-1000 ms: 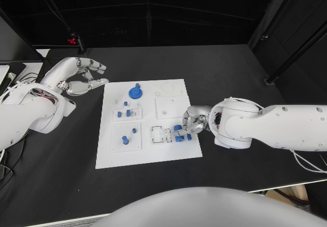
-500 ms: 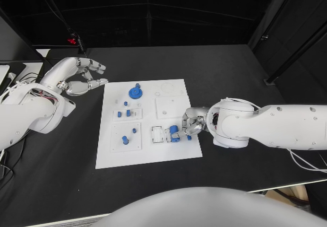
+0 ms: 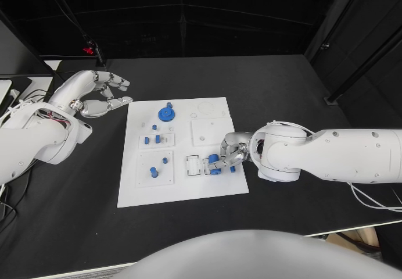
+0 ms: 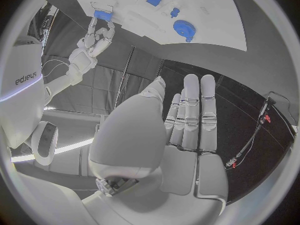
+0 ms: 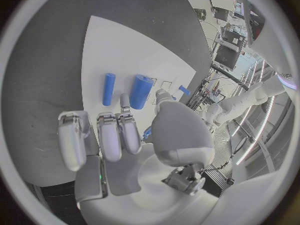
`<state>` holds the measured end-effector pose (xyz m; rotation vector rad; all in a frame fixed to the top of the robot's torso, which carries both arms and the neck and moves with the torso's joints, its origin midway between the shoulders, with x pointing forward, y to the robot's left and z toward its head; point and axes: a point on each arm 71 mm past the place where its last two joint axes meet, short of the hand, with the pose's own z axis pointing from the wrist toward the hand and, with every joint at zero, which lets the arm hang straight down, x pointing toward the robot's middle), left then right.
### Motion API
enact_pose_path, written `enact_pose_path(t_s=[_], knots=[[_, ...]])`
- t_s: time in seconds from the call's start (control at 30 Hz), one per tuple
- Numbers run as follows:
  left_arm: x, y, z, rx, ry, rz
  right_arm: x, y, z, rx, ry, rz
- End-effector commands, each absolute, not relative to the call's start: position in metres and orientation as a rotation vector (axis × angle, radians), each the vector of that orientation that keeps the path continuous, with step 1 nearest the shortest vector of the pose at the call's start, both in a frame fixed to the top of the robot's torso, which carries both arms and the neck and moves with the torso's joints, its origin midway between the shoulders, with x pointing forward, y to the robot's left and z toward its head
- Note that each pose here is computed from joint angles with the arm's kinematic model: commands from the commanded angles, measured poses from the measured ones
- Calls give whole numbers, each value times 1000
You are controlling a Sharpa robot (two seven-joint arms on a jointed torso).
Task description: Assemble the parts on the task board
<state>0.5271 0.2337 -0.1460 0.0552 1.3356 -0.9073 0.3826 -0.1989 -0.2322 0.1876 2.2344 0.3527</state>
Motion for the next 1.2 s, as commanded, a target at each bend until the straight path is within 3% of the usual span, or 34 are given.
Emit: enact_pose_path(t_s=[0.03, 0.67, 1.2], knots=[[527, 233, -145, 58, 1332, -918, 384, -199, -234, 216, 2234, 329], [527, 234, -145, 56, 1336, -917, 385, -190, -244, 230, 2242, 363], [527, 236, -145, 52, 1337, -913, 384, -192, -238, 401, 2148, 524]])
